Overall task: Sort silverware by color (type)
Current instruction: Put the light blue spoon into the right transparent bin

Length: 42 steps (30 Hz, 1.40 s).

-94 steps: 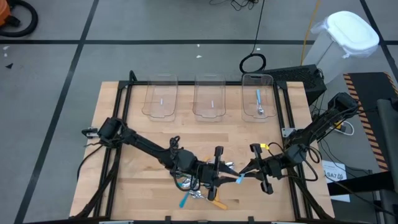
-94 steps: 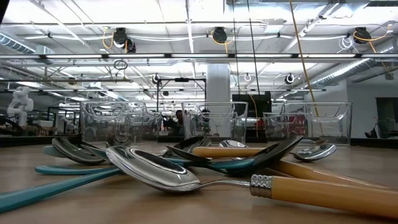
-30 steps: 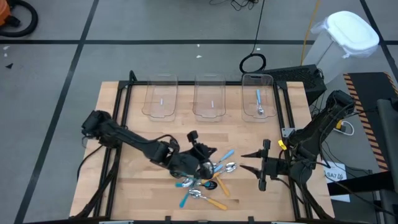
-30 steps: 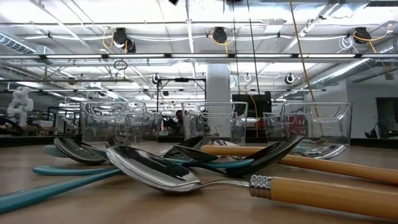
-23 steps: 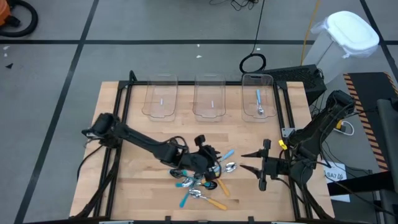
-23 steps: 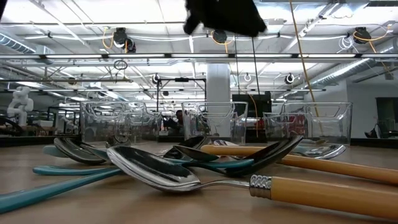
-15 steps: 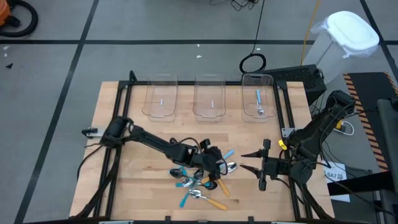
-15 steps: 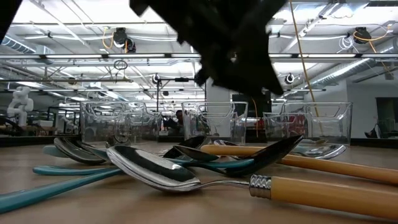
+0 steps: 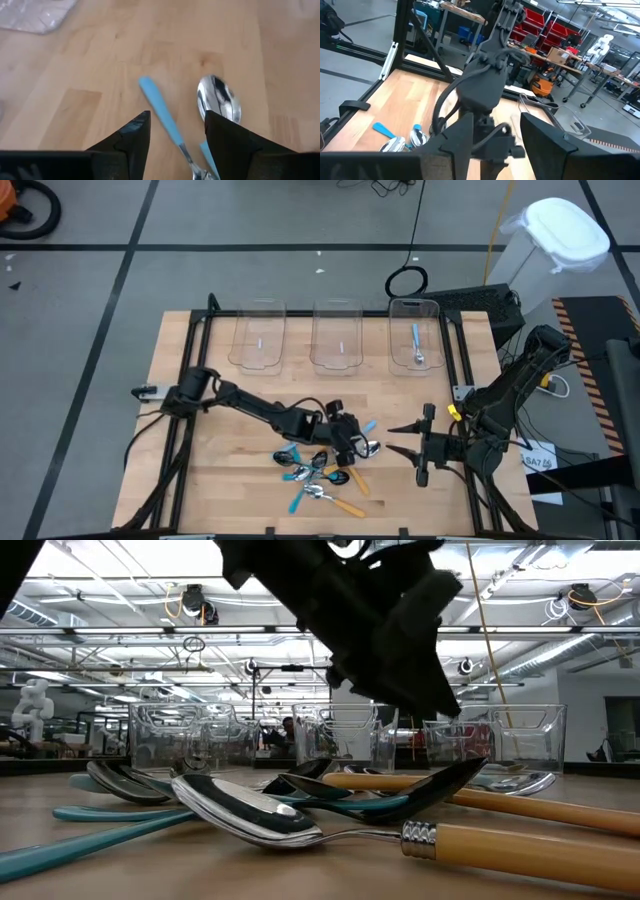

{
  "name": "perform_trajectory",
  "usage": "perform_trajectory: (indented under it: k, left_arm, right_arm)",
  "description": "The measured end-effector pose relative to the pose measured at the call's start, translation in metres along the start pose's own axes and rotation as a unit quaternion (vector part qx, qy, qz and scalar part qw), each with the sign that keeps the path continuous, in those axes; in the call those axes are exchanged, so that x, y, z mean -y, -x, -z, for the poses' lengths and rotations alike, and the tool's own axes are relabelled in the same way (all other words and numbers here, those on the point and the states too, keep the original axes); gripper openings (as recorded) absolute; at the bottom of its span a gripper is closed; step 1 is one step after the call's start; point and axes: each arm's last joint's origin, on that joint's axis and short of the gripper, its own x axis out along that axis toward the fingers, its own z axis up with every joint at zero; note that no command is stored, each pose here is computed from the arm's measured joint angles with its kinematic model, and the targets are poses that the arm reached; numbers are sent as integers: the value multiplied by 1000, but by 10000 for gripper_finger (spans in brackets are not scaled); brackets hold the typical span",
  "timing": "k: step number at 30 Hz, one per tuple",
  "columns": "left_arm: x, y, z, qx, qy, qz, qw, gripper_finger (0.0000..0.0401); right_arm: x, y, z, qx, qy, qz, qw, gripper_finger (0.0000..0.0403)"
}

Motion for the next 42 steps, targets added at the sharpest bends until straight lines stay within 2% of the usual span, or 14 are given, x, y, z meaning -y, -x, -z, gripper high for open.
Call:
perform_trajectory:
  k: [4, 12, 24, 42]
  left_arm:
    - [1, -3, -1, 13, 2, 3, 1000, 186]
    - [-5, -16, 9, -5, 0, -7, 1000, 186]
    - [-5, -21, 8, 6, 22, 19, 1000, 186]
    - [-10, -35, 18, -7, 18, 9, 1000, 186]
  right_arm:
    - [0, 0, 1, -4, -2, -1, 1000, 157]
    - [0, 0, 4, -11, -3, -1, 1000, 157]
    - [0, 0, 4, -14, -12, -2, 1000, 157]
    - [-1, 0, 6, -19, -4, -3, 1000, 157]
